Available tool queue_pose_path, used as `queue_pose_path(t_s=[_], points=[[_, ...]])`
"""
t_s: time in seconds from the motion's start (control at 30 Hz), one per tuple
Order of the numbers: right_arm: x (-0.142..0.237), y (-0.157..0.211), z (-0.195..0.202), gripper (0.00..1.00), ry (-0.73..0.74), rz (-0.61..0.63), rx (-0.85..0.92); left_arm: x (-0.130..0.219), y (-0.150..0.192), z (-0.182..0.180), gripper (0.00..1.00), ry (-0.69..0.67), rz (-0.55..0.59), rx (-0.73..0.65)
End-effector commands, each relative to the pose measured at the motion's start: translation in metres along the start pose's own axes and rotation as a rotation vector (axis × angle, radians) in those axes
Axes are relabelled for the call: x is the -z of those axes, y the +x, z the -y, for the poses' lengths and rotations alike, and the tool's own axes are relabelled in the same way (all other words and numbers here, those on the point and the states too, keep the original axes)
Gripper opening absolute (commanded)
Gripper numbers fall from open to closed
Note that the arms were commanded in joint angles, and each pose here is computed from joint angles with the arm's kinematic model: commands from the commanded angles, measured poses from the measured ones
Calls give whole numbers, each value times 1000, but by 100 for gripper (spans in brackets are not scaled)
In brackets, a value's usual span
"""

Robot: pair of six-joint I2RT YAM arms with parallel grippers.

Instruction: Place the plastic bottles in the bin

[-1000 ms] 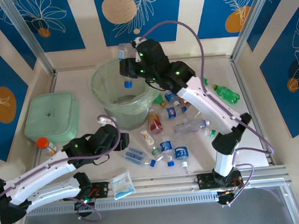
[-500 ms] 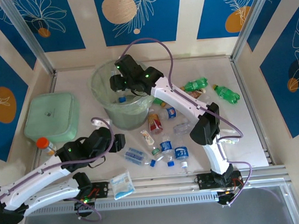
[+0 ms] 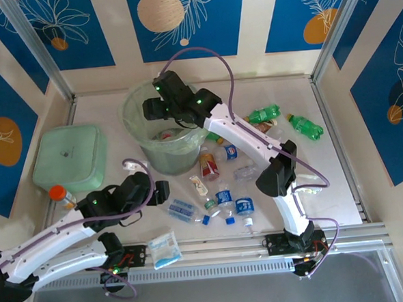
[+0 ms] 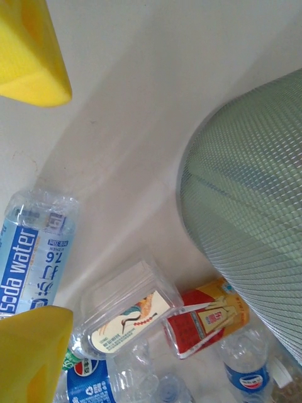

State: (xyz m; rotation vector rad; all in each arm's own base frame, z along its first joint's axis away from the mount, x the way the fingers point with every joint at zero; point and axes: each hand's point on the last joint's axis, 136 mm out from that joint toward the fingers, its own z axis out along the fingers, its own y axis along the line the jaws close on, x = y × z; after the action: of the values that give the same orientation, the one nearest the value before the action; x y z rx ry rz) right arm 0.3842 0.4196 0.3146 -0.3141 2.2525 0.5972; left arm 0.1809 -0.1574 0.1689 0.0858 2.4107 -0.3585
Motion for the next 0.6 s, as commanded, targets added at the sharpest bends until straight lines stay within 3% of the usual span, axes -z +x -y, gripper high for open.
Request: queue_pose_path(t_s=[0.0,0.17,0.3,0.57], points=[[75,-44,-12,73,-19,142,30,-5,10,6,85,-8,-76,-55],[127,-49,15,75,34,202,-3,-12,18,19,90,-1,-114,-78],[164,-32,60,76,92,221,-80,-17,26,28,91,8,-138,-68],[219,51,175,79,266,173,-299,-25,55,32,94,-24,-230,58]])
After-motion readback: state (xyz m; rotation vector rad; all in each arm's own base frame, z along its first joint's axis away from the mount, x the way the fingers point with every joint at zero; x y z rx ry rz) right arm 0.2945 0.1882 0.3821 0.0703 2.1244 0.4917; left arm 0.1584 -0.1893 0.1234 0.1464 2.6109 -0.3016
